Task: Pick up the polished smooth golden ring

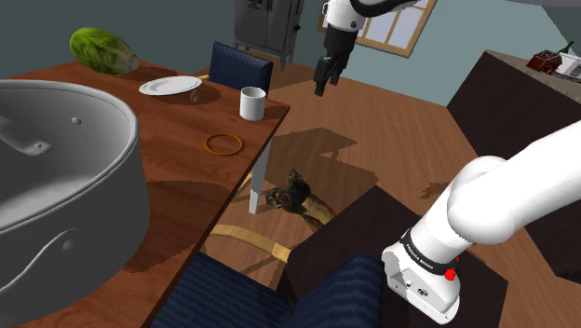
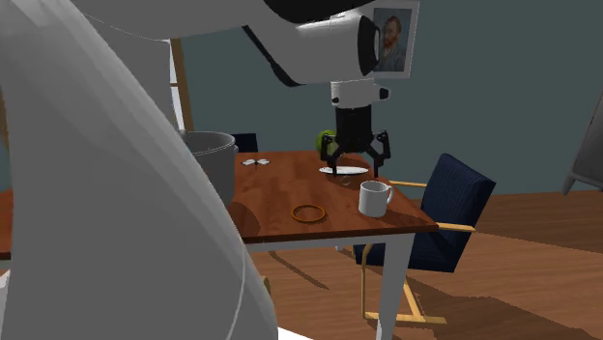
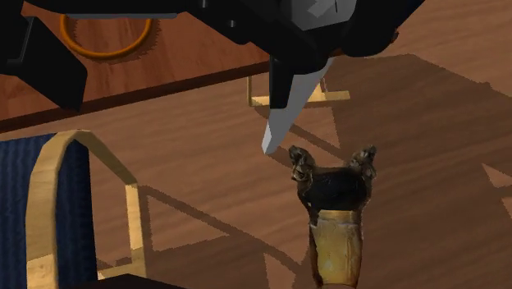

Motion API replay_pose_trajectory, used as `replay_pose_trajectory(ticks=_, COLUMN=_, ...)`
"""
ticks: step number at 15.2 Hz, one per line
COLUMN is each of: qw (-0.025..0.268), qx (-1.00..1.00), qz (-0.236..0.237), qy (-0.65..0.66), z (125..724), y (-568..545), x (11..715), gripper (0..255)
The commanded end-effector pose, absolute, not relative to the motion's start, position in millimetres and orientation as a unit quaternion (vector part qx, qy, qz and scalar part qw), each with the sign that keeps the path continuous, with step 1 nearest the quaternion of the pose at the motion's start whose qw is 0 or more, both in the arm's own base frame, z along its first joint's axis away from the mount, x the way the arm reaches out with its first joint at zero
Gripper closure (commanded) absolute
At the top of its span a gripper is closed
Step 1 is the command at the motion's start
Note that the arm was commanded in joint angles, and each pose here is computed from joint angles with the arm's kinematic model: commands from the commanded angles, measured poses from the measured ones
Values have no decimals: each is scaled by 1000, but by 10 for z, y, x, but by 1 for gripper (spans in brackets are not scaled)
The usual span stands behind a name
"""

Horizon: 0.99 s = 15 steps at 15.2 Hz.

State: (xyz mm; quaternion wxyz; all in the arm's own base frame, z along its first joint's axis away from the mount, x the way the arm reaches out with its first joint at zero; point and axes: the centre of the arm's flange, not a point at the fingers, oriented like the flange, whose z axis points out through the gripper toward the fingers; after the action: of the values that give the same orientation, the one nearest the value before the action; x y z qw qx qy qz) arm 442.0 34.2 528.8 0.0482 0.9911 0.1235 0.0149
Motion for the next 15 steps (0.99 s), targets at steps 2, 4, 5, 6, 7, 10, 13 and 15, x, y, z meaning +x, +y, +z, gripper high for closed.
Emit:
replay_pose_trajectory(ticks=2, qw=45, qx=987, qz=14, qy=154, z=5063, y=438, x=4707, gripper=0)
replay_pose_trajectory(ticks=4, qw=42, qx=984, qz=13, qy=173, z=4913, y=511, x=4910, gripper=0)
replay_pose_trajectory(ticks=5, qw=41, qx=982, qz=13, qy=183, z=4837, y=550, x=5009, gripper=0)
replay_pose_trajectory(ticks=6, qw=40, qx=980, qz=12, qy=193, z=4762, y=592, x=5108, gripper=0)
replay_pose_trajectory(ticks=7, qw=39, qx=978, qz=12, qy=203, z=4686, y=636, x=5206, gripper=0)
replay_pose_trajectory(ticks=10, qw=35, qx=972, qz=10, qy=232, z=4458, y=780, x=5493, gripper=0)
replay_pose_trajectory(ticks=13, qw=31, qx=965, qz=9, qy=261, z=4229, y=942, x=5769, gripper=0)
replay_pose_trajectory(ticks=15, qw=29, qx=960, qz=8, qy=280, z=4076, y=1060, x=5947, gripper=0)
